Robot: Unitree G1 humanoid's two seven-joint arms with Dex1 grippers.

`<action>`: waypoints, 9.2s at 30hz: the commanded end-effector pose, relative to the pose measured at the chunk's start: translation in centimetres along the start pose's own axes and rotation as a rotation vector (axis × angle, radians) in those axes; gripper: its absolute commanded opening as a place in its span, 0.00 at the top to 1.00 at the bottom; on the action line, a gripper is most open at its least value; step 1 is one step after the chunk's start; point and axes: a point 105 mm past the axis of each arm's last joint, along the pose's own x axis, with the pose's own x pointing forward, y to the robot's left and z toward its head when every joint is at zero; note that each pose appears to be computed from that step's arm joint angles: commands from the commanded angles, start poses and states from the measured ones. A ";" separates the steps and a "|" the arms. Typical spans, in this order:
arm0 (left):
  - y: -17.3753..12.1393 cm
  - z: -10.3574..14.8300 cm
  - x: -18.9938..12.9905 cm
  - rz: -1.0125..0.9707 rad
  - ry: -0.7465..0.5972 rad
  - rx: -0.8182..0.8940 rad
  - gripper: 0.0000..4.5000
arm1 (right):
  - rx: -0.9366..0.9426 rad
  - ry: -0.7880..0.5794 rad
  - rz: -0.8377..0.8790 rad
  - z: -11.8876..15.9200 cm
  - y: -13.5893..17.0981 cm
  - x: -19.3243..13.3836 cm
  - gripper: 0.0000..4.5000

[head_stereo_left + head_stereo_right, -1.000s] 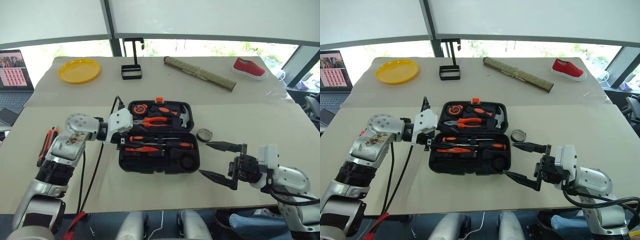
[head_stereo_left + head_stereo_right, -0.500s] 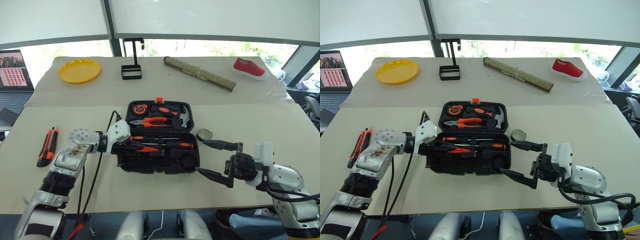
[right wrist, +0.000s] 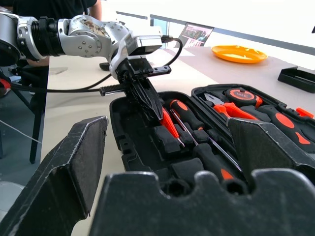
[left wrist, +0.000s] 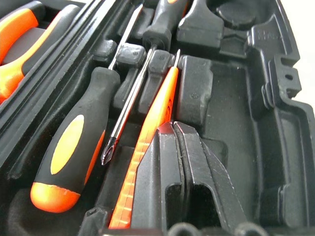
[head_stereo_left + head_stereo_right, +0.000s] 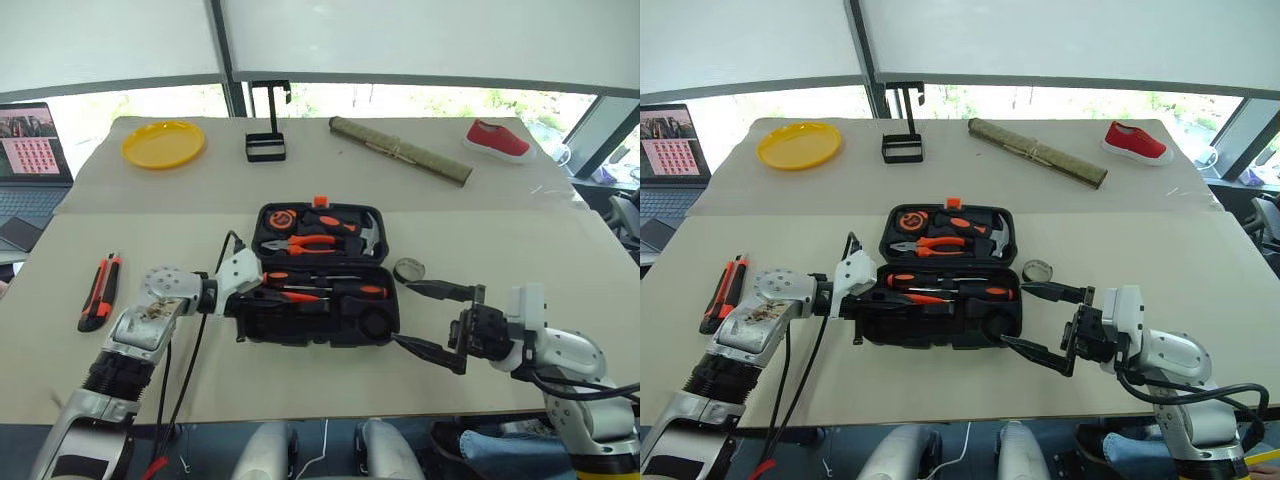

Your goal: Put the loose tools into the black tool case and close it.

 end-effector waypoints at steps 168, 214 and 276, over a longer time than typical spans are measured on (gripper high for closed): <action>-2.4 6.2 -2.1 -0.147 -0.175 0.207 0.14 | -0.059 -0.071 -0.040 0.8 0.9 -0.8 0.00; -1.8 1.0 -1.5 0.130 -0.375 -0.015 0.87 | -0.077 -0.005 -0.196 0.4 -0.1 -2.9 0.00; -6.0 1.3 -10.7 -0.032 -0.360 0.054 0.00 | -0.031 0.562 0.544 -0.4 -2.5 4.0 0.99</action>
